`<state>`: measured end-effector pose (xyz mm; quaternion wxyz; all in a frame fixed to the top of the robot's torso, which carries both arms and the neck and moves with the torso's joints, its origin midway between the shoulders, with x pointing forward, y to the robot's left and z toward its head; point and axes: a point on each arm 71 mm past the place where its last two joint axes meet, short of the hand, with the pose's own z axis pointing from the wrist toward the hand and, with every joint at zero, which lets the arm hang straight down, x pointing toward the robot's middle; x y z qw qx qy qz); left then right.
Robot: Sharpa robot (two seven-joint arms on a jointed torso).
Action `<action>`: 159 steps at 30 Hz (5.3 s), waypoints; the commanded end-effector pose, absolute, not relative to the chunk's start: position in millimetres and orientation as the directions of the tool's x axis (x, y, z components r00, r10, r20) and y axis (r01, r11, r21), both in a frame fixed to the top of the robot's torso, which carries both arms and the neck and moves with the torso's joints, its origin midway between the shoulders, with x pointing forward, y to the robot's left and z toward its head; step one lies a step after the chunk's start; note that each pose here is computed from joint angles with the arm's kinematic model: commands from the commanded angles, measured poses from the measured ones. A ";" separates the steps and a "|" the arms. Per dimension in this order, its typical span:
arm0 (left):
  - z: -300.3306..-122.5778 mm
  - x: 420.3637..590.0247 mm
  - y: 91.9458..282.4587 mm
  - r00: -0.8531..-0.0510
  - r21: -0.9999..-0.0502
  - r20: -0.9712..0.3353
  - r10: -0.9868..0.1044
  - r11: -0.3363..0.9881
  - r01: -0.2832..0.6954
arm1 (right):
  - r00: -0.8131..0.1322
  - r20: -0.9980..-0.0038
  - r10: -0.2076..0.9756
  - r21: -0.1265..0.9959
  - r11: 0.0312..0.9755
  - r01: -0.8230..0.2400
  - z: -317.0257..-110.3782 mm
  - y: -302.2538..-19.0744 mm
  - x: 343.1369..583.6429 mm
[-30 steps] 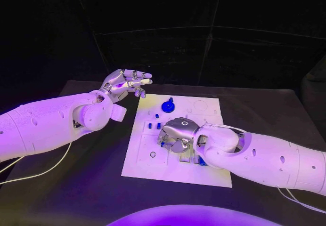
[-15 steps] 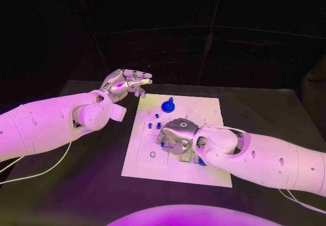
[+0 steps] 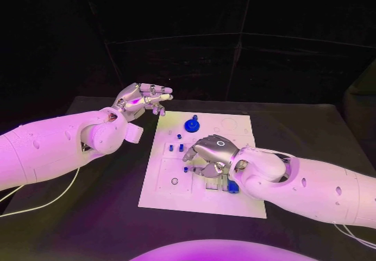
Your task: Assemble the parts on the task board
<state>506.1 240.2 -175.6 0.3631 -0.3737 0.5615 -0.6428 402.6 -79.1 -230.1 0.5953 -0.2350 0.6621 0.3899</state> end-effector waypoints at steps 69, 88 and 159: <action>-176.2 507.5 241.9 -0.471 -0.993 0.083 -0.878 -0.113 0.036 | -0.183 -0.971 0.154 0.233 0.784 -0.575 -192.3 -161.8 439.0; -176.0 507.2 240.5 -0.472 -0.993 0.083 -0.878 -0.114 0.037 | -0.248 -0.937 0.248 0.349 0.592 -0.727 -170.4 -87.3 412.5; -176.0 507.7 236.4 -0.479 -0.993 0.085 -0.874 -0.114 0.032 | -0.223 -0.974 -0.051 0.169 0.498 -0.851 -229.7 -11.3 385.4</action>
